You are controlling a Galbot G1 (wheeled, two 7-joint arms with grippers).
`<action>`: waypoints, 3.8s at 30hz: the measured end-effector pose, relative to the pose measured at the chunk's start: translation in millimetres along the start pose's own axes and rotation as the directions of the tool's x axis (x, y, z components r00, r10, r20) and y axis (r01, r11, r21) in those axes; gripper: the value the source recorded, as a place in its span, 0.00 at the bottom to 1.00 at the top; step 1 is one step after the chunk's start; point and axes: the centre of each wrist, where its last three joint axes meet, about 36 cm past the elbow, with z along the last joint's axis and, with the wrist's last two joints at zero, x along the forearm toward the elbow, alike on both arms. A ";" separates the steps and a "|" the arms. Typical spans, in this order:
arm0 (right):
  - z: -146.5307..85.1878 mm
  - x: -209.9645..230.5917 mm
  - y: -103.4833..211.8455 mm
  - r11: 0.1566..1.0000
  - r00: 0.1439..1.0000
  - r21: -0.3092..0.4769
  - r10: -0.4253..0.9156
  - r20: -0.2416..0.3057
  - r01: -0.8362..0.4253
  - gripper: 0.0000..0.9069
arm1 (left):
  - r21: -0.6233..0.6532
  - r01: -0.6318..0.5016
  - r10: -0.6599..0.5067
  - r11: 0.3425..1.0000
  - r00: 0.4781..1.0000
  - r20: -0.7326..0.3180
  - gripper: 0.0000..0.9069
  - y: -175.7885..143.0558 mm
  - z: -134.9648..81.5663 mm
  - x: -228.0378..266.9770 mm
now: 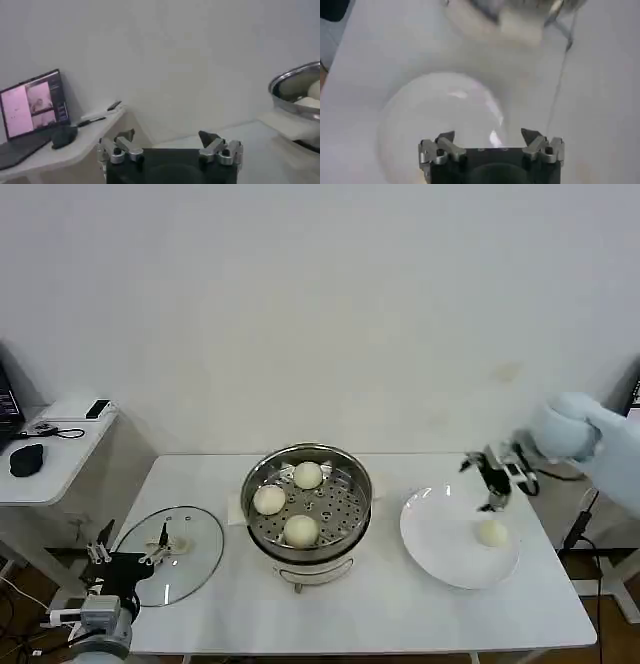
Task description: Take steamed baozi put them in steamer then cover it.
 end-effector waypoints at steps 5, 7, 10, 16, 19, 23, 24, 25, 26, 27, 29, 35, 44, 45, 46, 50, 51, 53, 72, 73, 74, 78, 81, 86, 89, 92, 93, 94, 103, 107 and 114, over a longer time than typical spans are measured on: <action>27.9 -18.8 20.2 0.998 1.000 -0.067 -0.005 -0.017 0.004 1.00 | -0.005 -0.013 0.013 1.000 1.000 0.004 1.00 -2.6 -1.1 1.3; 37.7 -24.3 23.9 0.996 1.000 -0.091 -0.001 -0.027 -0.001 1.00 | -0.005 -0.015 0.015 1.000 1.000 0.005 1.00 -3.2 -1.4 1.6; 48.8 -34.2 27.1 0.993 0.999 -0.122 -0.005 -0.039 0.001 1.00 | -0.007 -0.017 0.017 1.000 1.000 0.003 1.00 -3.3 -0.9 2.3; 63.0 -55.3 29.0 0.986 0.998 -0.165 -0.025 -0.060 0.015 1.00 | -0.011 -0.009 0.009 1.000 1.000 -0.007 1.00 0.2 2.1 2.1; 66.9 -67.0 28.4 0.984 0.997 -0.177 -0.037 -0.069 0.024 1.00 | -0.012 -0.007 0.006 1.000 1.000 -0.013 1.00 0.6 4.0 1.5; 69.7 -79.8 25.7 0.981 0.996 -0.194 -0.043 -0.074 0.028 1.00 | -0.012 -0.004 0.004 1.000 1.000 -0.016 1.00 1.2 4.9 1.2; 70.0 -83.7 24.7 0.980 0.996 -0.197 -0.046 -0.076 0.030 1.00 | -0.014 -0.003 0.003 1.000 1.000 -0.017 1.00 1.8 5.6 0.8; 69.8 -87.0 23.8 0.980 0.996 -0.198 -0.048 -0.077 0.032 1.00 | -0.015 -0.002 0.002 1.000 1.000 -0.018 1.00 2.4 5.8 0.4; 69.7 -90.1 23.0 0.979 0.996 -0.199 -0.049 -0.078 0.033 1.00 | -0.016 -0.001 0.001 1.000 1.000 -0.017 1.00 2.9 5.7 0.2; 70.0 -93.7 22.2 0.979 0.996 -0.203 -0.051 -0.079 0.034 1.00 | -0.016 0.000 0.000 1.000 1.000 -0.016 1.00 3.2 5.5 0.0; 69.4 -99.8 20.0 0.977 0.996 -0.209 -0.052 -0.077 0.035 1.00 | -0.016 0.001 -0.001 1.000 1.000 -0.017 1.00 3.6 5.5 -0.1; 67.3 -117.7 17.1 0.974 0.994 -0.220 -0.071 -0.081 0.052 1.00 | -0.017 0.003 -0.003 1.000 1.000 -0.019 1.00 4.5 6.2 -0.3; 67.0 -131.2 12.9 0.970 0.992 -0.233 -0.089 -0.090 0.066 0.89 | -0.017 0.006 -0.006 1.000 1.000 -0.022 1.00 5.4 7.2 -0.7; 66.5 -132.3 12.2 0.970 0.992 -0.233 -0.089 -0.089 0.066 0.88 | -0.016 0.006 -0.006 1.000 1.000 -0.023 1.00 5.3 7.3 -0.8; 66.0 -133.3 11.6 0.970 0.992 -0.233 -0.090 -0.089 0.067 0.87 | -0.016 0.006 -0.007 1.000 1.000 -0.023 1.00 5.3 7.5 -0.9; 64.7 -136.5 9.9 0.970 0.992 -0.235 -0.091 -0.092 0.067 0.83 | -0.014 0.007 -0.007 1.000 1.000 -0.025 1.00 4.9 8.0 -0.8; 64.6 -137.0 9.7 0.970 0.991 -0.235 -0.092 -0.093 0.068 0.82 | -0.014 0.007 -0.007 1.000 1.000 -0.025 1.00 4.9 8.0 -0.8; 64.7 -137.8 9.3 0.969 0.991 -0.237 -0.095 -0.095 0.070 0.78 | -0.014 0.007 -0.008 1.000 1.000 -0.025 1.00 5.0 8.1 -0.6; 53.2 -92.2 -11.2 0.976 0.994 -0.216 -0.060 -0.096 0.038 0.73 | -0.005 0.010 -0.010 1.000 1.000 -0.011 1.00 4.4 2.5 1.8; 50.7 -85.1 -14.0 0.977 0.994 -0.213 -0.051 -0.093 0.030 0.73 | -0.005 0.008 -0.008 1.000 1.000 -0.010 1.00 3.5 2.4 1.6; 47.8 -78.7 -17.1 0.978 0.995 -0.210 -0.041 -0.088 0.022 0.74 | -0.004 0.008 -0.008 1.000 1.000 -0.009 1.00 2.7 2.3 1.4; 26.4 -54.6 -31.7 0.981 0.999 -0.191 0.002 -0.054 -0.013 0.73 | -0.004 0.001 -0.001 1.000 1.000 -0.002 1.00 -0.9 0.3 1.3; 7.4 -35.1 -43.7 0.983 0.999 -0.178 0.037 -0.025 -0.041 0.74 | -0.010 -0.002 0.002 1.000 1.000 0.001 1.00 -1.5 -0.4 1.0; -32.5 -1.9 -66.8 0.986 0.996 -0.148 0.087 0.026 -0.082 0.74 | -0.012 -0.008 0.008 1.000 1.000 0.003 1.00 -3.6 -0.4 0.3; -62.9 16.0 -81.6 0.986 0.992 -0.130 0.110 0.057 -0.101 0.74 | -0.013 -0.009 0.009 1.000 1.000 0.005 1.00 -5.7 -0.1 -0.8; -96.5 29.5 -94.4 0.987 0.988 -0.115 0.122 0.090 -0.111 0.74 | -0.012 -0.008 0.008 1.000 1.000 0.006 1.00 -6.2 -0.3 -1.5; -107.1 32.8 -97.6 0.987 0.987 -0.111 0.123 0.100 -0.112 0.74 | -0.012 -0.008 0.008 1.000 1.000 0.007 1.00 -6.0 -0.3 -1.5; -118.4 35.8 -101.1 0.988 0.986 -0.109 0.124 0.111 -0.112 0.74 | -0.012 -0.006 0.006 1.000 1.000 0.007 1.00 -5.6 -0.2 -1.6; -207.0 28.5 -116.7 0.990 0.981 -0.125 0.084 0.175 -0.063 0.74 | -0.007 0.006 -0.006 1.000 1.000 0.005 1.00 -4.5 0.8 -0.7; -241.5 18.1 -118.7 0.990 0.979 -0.136 0.060 0.192 -0.034 0.74 | -0.004 0.011 -0.011 1.000 1.000 0.004 1.00 -3.9 1.5 0.5; -278.3 -5.7 -117.8 0.989 0.981 -0.151 0.022 0.195 0.008 0.74 | 0.000 0.014 -0.014 1.000 1.000 0.003 1.00 -4.4 1.3 2.3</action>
